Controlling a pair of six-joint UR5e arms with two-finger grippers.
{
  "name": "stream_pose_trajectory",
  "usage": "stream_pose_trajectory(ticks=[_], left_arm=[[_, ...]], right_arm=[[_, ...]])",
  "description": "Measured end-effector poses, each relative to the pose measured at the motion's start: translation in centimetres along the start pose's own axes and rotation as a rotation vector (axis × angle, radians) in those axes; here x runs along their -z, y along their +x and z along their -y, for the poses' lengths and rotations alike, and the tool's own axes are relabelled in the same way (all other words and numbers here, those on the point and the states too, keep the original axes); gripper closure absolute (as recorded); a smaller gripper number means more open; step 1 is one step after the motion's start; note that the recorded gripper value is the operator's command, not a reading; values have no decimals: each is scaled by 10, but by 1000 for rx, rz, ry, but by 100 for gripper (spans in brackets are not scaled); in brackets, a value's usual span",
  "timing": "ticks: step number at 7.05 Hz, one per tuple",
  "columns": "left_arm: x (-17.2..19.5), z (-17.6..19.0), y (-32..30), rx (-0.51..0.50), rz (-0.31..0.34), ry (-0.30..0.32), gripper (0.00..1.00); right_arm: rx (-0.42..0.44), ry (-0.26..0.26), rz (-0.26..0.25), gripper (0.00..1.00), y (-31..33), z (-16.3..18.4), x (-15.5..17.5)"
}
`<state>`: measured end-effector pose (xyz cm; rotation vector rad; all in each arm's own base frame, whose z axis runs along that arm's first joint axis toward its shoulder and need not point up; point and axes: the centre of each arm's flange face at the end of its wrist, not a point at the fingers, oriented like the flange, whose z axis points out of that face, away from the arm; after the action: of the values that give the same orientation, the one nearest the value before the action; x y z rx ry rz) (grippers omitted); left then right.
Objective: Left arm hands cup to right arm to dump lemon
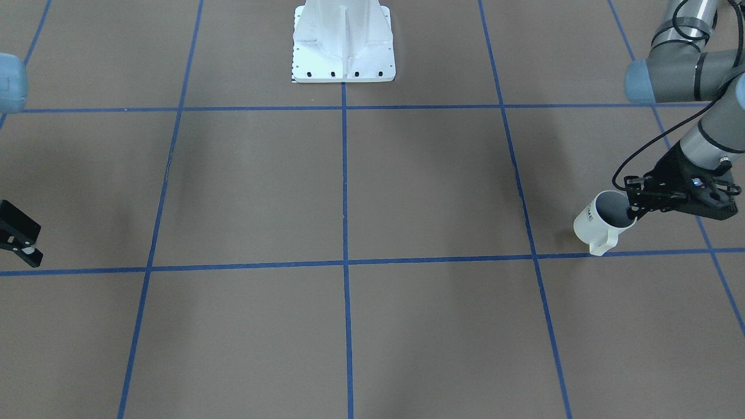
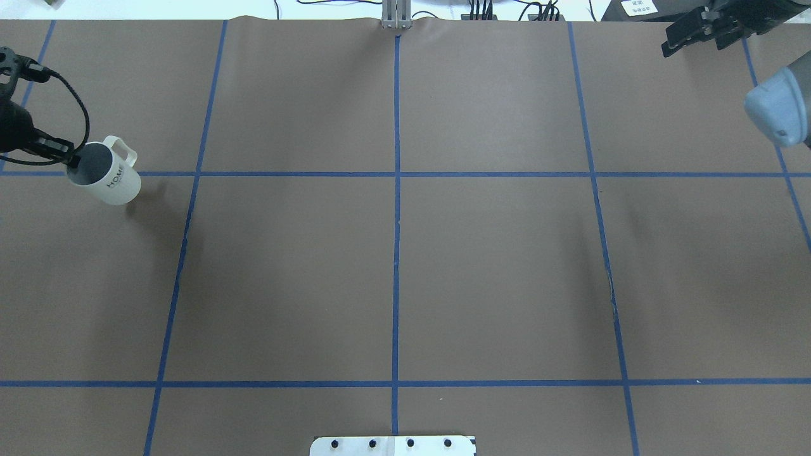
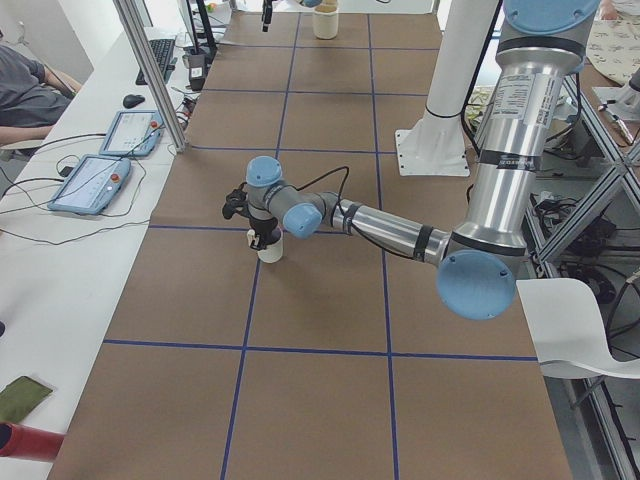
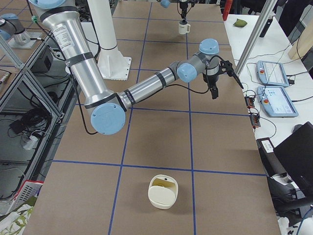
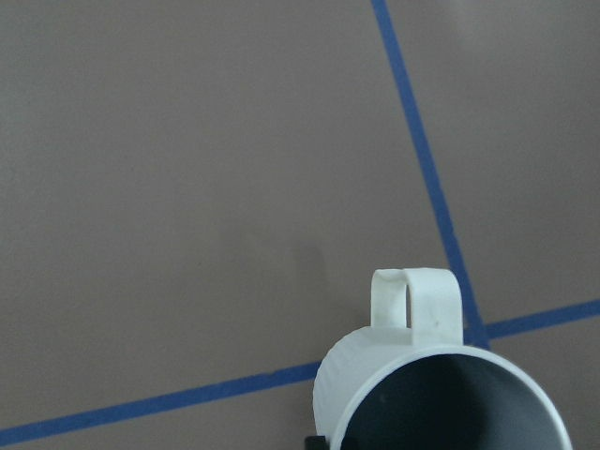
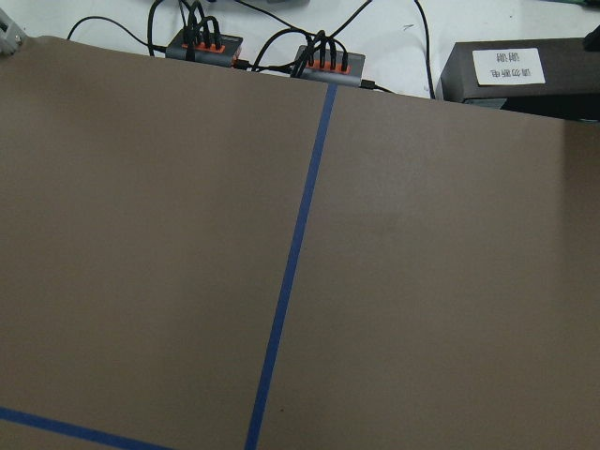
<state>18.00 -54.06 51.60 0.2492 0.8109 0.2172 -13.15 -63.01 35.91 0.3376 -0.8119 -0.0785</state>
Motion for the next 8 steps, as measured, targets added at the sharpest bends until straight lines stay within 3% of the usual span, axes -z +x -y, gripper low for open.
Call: stream_pose_trajectory(ticks=[2,3,4,5,8], left_arm=[[-8,-30,-29,-33,4,-44,100],[-12,-37,-35,-35,6,-56,88],[-14,-40,-37,-36,7,-62,48],[-16,-41,-38,-36,8,-65,0],[-11,-40,-38,-42,13,-54,0]], right_arm=[[51,-70,19,0,26,-6,6],[65,-88,26,0,34,-11,5],[81,-98,26,0,39,-15,3],[98,-103,21,0,44,-17,1],[103,-122,20,0,65,-26,-5]])
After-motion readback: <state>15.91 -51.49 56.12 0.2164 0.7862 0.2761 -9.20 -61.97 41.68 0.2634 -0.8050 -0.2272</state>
